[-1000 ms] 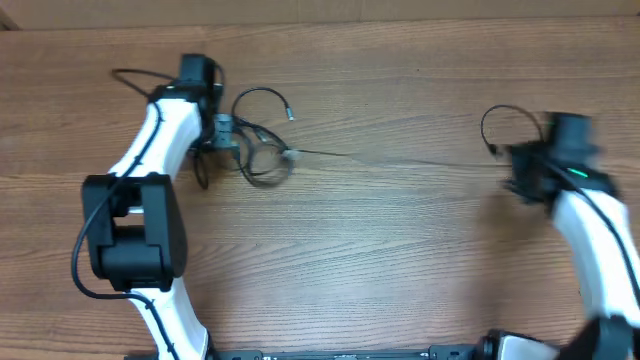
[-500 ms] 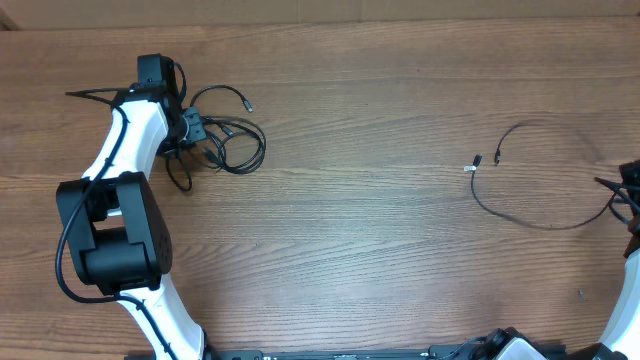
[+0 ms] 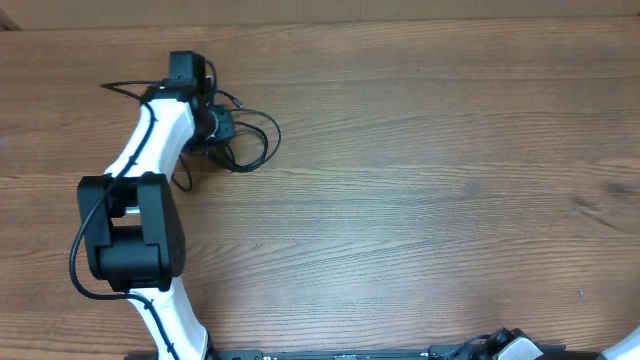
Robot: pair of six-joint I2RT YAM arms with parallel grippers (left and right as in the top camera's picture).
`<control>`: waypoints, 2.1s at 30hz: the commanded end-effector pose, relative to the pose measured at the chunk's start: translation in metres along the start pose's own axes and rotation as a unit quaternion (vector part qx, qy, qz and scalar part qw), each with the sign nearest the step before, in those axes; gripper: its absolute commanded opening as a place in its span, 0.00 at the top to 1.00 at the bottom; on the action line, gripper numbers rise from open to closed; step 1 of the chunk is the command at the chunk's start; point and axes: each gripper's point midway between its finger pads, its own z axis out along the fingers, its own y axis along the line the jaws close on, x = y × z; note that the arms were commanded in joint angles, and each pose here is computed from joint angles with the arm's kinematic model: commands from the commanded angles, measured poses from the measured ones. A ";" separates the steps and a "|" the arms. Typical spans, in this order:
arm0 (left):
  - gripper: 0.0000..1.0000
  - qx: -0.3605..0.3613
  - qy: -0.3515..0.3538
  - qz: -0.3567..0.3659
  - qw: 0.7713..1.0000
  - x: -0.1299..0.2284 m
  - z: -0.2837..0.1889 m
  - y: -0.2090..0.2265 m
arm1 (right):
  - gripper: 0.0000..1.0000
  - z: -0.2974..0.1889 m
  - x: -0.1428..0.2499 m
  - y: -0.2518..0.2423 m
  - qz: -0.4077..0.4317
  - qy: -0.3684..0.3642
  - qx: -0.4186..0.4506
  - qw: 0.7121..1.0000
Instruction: Untangle cables
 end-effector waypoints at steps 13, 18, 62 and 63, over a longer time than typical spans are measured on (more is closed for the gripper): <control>0.93 0.027 -0.002 0.037 0.999 0.010 0.002 -0.045 | 0.96 0.113 0.195 0.022 0.089 0.271 -0.099 0.953; 0.96 0.027 -0.002 0.037 0.999 0.010 0.002 -0.045 | 0.96 0.129 0.184 0.013 0.064 0.217 -0.045 0.973; 0.95 0.463 0.017 0.291 0.837 0.075 -0.073 -0.219 | 0.00 -0.040 0.290 0.050 0.026 0.596 0.083 0.799; 0.95 0.503 0.010 0.300 0.810 0.077 -0.087 -0.229 | 0.00 -0.046 0.297 0.071 0.011 0.608 0.035 0.793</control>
